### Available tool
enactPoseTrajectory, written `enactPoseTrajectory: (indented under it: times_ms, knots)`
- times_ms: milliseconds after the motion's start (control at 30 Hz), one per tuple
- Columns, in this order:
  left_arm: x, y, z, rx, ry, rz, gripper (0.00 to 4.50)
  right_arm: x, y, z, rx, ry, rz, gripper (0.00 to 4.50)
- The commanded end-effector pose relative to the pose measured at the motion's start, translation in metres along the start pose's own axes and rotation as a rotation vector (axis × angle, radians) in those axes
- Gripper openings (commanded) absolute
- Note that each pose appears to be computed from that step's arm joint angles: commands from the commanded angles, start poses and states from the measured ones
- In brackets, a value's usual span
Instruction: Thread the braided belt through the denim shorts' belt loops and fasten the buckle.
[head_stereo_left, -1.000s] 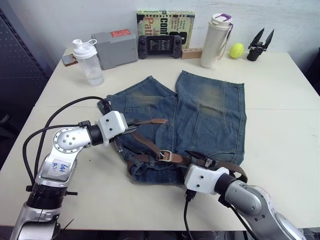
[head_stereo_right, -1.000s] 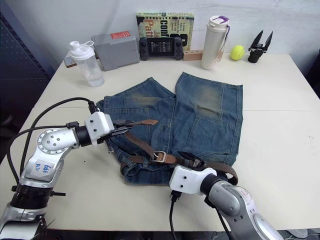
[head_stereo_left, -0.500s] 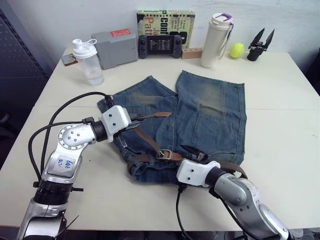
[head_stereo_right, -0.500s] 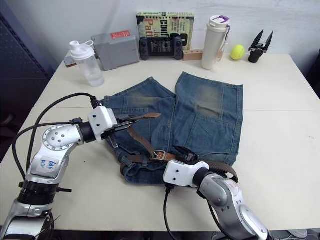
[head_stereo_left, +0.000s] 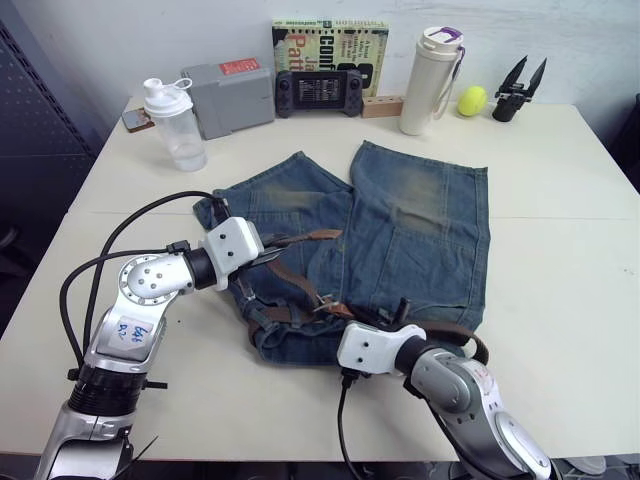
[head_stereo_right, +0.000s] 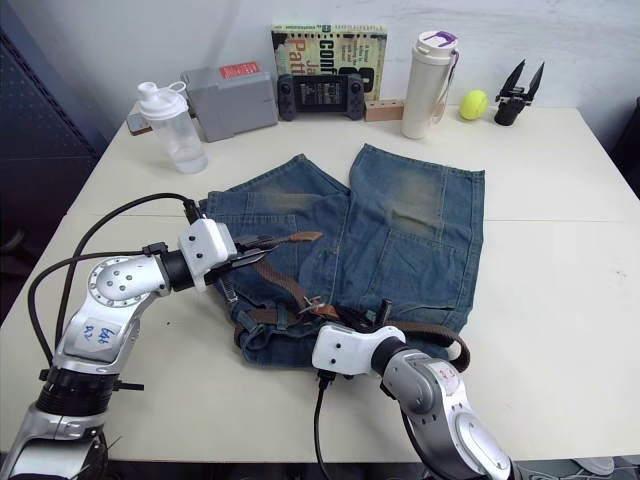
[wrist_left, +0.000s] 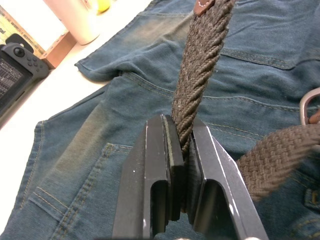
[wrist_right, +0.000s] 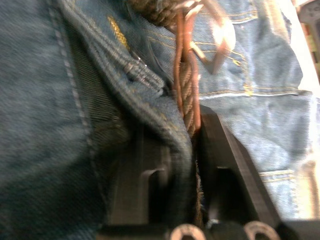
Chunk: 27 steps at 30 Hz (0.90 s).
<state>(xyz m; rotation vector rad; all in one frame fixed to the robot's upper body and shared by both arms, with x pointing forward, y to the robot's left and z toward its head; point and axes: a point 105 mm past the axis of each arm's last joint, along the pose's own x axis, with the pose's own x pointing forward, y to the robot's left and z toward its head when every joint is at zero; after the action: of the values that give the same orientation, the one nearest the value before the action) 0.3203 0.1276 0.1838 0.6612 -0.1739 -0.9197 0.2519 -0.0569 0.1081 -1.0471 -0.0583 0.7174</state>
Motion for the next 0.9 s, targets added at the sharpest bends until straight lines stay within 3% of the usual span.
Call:
enactPoseTrajectory:
  times_ms: [33, 400, 900]
  knots:
    - [-0.006, 0.004, 0.003, 0.034, 0.009, 0.014, 0.00, -0.006, -0.011, 0.007, -0.011, -0.025, -0.058, 0.07]
    - [-0.020, -0.029, -0.034, 0.058, 0.196, -0.213, 0.00, -0.003, -0.036, 0.003, -0.155, -0.029, -0.065, 0.07]
    - [-0.011, -0.027, -0.032, 0.107, 0.199, -0.255, 0.00, 0.002, -0.038, 0.019, -0.235, -0.108, -0.052, 0.07]
